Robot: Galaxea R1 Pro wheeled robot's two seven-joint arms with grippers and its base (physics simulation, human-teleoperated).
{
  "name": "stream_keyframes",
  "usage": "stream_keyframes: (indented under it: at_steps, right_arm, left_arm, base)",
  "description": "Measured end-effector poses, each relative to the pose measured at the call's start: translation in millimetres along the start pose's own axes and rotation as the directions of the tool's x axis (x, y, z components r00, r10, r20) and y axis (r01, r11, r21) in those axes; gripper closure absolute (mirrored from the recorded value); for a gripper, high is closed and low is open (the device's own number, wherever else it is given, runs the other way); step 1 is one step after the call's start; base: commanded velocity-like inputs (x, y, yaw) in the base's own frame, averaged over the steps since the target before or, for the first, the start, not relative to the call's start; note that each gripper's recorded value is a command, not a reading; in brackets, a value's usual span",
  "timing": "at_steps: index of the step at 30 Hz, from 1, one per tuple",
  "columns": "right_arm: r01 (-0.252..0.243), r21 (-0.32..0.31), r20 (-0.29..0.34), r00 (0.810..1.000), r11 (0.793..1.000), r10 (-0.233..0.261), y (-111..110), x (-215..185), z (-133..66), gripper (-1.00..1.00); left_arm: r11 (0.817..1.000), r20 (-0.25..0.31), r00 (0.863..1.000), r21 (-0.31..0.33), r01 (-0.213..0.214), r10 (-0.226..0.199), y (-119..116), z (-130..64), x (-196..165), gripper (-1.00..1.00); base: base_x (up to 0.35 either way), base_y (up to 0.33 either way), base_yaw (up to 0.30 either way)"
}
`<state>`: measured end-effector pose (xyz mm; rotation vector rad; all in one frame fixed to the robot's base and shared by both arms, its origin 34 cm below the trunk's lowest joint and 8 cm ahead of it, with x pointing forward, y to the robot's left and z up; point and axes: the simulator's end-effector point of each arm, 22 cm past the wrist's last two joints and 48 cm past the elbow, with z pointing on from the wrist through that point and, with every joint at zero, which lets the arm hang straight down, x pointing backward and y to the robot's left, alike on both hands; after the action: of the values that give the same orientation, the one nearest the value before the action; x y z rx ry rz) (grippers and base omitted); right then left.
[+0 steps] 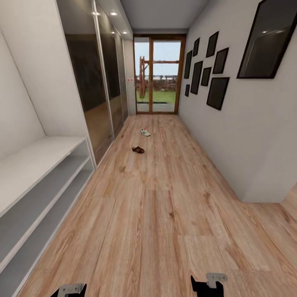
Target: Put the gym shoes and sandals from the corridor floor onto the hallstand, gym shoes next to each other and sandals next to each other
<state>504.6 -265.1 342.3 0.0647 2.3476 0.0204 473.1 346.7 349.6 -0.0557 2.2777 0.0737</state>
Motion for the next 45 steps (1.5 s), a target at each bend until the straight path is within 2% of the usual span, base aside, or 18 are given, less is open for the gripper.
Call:
stream_keyframes:
  at_steps: [45]
  right_arm:
    - [0.001, 0.002, 0.002, 1.0, 1.0, -0.001, -2.8, -0.8, 0.1, -1.0]
  left_arm:
    - [1.0, 0.0, 1.0, -0.001, 0.0, 0.0, 0.8, 0.0, -0.2, -1.0]
  base:
    - [0.34, 0.0, 0.0]
